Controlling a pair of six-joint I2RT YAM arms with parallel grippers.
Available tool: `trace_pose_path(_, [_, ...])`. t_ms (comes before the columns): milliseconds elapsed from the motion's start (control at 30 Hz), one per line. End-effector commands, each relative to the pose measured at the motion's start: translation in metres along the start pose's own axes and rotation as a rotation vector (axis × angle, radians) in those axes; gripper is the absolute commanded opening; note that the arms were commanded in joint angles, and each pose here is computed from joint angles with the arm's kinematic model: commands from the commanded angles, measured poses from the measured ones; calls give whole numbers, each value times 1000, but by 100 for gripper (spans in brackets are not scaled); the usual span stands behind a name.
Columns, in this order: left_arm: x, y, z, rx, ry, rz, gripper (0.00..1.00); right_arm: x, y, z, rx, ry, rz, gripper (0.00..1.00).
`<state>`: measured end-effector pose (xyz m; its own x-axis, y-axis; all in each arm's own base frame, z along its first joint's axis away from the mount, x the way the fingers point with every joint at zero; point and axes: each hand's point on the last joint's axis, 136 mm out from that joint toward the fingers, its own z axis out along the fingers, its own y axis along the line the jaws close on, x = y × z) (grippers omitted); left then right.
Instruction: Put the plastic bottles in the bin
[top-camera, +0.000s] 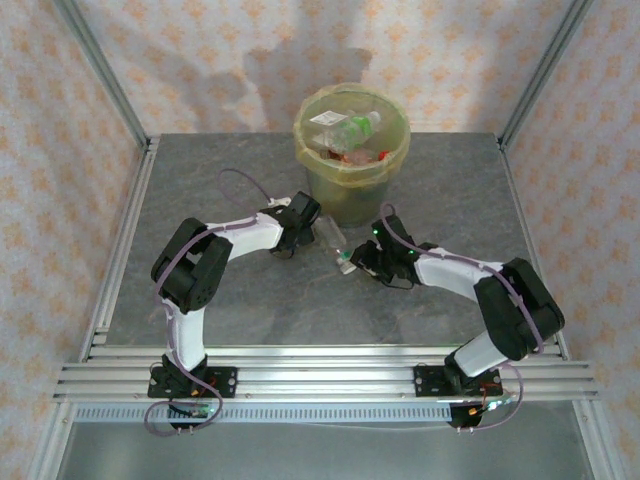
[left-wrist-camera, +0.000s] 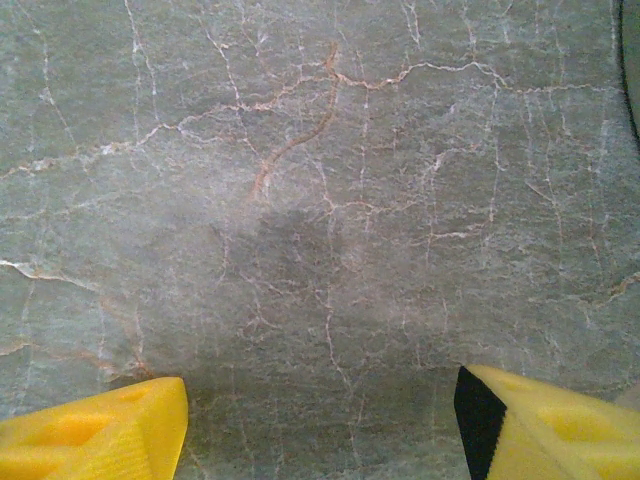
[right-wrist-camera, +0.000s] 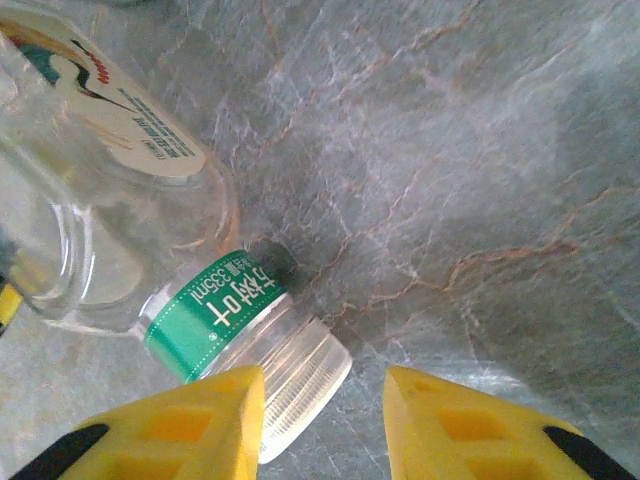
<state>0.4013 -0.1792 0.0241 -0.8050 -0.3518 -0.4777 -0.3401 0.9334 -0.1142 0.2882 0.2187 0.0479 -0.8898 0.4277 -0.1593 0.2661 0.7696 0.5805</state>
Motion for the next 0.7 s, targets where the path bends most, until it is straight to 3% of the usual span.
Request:
trace_pose_path(0, [3, -5, 3, 10, -2, -13, 73, 10, -10, 0, 89, -4, -48, 37])
trace_pose_path(200, [0, 1, -3, -1, -17, -19, 73, 16, -8, -21, 179, -53, -152, 40])
trace_pose_path(400, [-4, 9, -12, -17, -37, -34, 73, 14, 8, -39, 199, -100, -260, 51])
trace_pose_path(567, [-19, 28, -36, -36, -98, -85, 75, 13, 33, -41, 201, -127, -371, 80])
trace_pose_path(667, [-28, 45, -51, -55, -141, -124, 81, 10, 42, -37, 234, -149, -406, 89])
